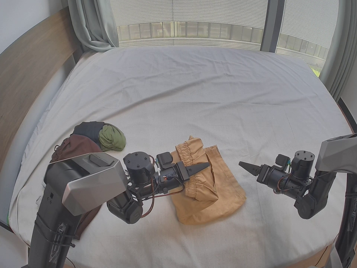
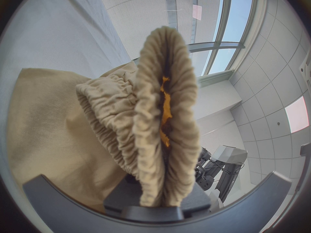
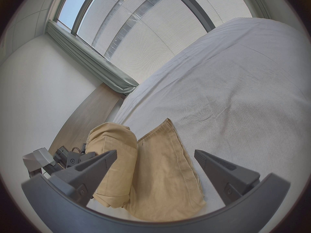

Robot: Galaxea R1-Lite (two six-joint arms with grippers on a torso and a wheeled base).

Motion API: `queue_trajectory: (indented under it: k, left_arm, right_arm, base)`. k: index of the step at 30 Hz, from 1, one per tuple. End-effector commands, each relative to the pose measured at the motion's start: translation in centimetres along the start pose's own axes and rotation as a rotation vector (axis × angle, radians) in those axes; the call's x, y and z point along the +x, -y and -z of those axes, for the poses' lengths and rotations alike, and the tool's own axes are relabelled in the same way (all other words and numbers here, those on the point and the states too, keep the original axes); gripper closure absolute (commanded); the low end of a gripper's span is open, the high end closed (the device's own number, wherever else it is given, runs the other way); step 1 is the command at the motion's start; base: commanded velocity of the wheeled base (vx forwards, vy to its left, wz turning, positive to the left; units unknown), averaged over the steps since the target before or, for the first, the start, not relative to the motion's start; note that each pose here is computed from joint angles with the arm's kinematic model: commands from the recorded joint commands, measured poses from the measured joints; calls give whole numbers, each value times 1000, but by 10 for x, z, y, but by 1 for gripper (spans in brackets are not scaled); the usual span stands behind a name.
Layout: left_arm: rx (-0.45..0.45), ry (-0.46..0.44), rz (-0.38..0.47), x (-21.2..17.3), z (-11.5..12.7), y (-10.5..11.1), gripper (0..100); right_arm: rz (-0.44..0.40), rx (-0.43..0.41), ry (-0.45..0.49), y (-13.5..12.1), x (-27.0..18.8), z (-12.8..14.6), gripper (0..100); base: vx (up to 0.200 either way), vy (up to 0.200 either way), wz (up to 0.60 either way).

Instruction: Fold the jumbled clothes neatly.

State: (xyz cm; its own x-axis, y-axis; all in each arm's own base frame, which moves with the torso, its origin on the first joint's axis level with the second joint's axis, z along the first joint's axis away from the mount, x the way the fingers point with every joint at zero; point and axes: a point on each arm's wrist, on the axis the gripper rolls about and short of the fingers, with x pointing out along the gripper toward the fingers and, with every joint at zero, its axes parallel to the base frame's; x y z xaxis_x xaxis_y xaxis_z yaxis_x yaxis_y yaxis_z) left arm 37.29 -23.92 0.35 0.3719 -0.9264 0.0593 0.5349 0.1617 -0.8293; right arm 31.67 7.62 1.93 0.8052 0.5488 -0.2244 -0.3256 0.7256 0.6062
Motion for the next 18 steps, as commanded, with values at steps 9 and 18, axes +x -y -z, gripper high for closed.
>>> queue_trajectory:
  k: [9,18]
  left_arm:
    - [-13,2,11,6,2,-4,0]
    - [-3,42,-14,0,-6,-11,0]
  right_arm:
    - [0,-1,1,1,1,0,0]
    - [5,3,-5,4,3,2,0]
  base:
    - [0,0,0]
    - [0,0,0]
